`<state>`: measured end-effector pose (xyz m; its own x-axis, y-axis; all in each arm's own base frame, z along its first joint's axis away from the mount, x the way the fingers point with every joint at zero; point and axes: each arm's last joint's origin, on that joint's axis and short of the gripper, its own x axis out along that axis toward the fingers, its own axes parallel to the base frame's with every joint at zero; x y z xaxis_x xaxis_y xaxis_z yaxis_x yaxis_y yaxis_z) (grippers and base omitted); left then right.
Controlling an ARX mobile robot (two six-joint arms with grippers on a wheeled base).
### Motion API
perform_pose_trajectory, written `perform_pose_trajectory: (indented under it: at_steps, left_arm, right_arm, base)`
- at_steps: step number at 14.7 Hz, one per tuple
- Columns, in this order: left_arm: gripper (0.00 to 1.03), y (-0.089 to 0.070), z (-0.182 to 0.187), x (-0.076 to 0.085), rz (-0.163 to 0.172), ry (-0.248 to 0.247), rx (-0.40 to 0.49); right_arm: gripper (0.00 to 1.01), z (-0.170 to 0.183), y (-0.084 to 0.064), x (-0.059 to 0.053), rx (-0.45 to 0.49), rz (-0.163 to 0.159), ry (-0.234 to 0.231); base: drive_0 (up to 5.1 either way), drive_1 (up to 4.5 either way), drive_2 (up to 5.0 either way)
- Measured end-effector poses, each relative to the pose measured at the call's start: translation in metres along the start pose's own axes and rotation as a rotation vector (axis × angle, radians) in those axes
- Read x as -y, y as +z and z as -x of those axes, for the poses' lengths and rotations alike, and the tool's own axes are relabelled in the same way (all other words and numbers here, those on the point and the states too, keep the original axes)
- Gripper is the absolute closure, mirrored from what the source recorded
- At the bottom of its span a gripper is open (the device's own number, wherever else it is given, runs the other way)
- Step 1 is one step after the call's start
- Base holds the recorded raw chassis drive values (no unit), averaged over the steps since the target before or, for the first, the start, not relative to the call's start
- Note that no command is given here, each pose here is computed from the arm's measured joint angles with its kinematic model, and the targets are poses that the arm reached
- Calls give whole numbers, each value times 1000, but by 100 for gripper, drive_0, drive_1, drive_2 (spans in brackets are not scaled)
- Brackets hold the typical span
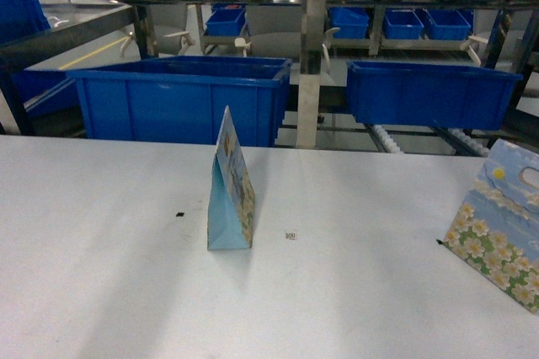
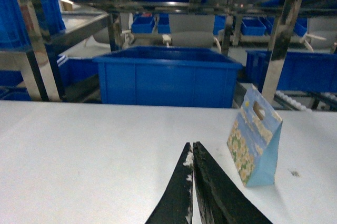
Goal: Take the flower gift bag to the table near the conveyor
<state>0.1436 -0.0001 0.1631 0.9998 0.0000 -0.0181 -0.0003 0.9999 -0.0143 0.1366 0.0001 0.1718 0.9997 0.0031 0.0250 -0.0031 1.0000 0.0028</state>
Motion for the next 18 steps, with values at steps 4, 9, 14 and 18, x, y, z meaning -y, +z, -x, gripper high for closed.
perform_pose_trajectory:
  at_steps: [4, 9, 14, 18]
  left_arm:
    - [101, 7, 13, 0, 0, 0, 27]
    - [101, 8, 26, 0, 0, 0, 32]
    - [101, 8, 34, 0, 0, -1, 34]
    - [101, 4, 46, 0, 0, 0, 17]
  right_arm:
    - [99, 11, -1, 0, -10, 0, 0]
    - [99, 22, 0, 0, -10, 0, 0]
    - [99, 28, 0, 0, -9, 0, 0]
    - [99, 39, -4, 0, -28, 0, -1]
  base:
    - [0, 0, 0]
    - [0, 0, 0]
    - [0, 0, 0]
    - [0, 0, 0]
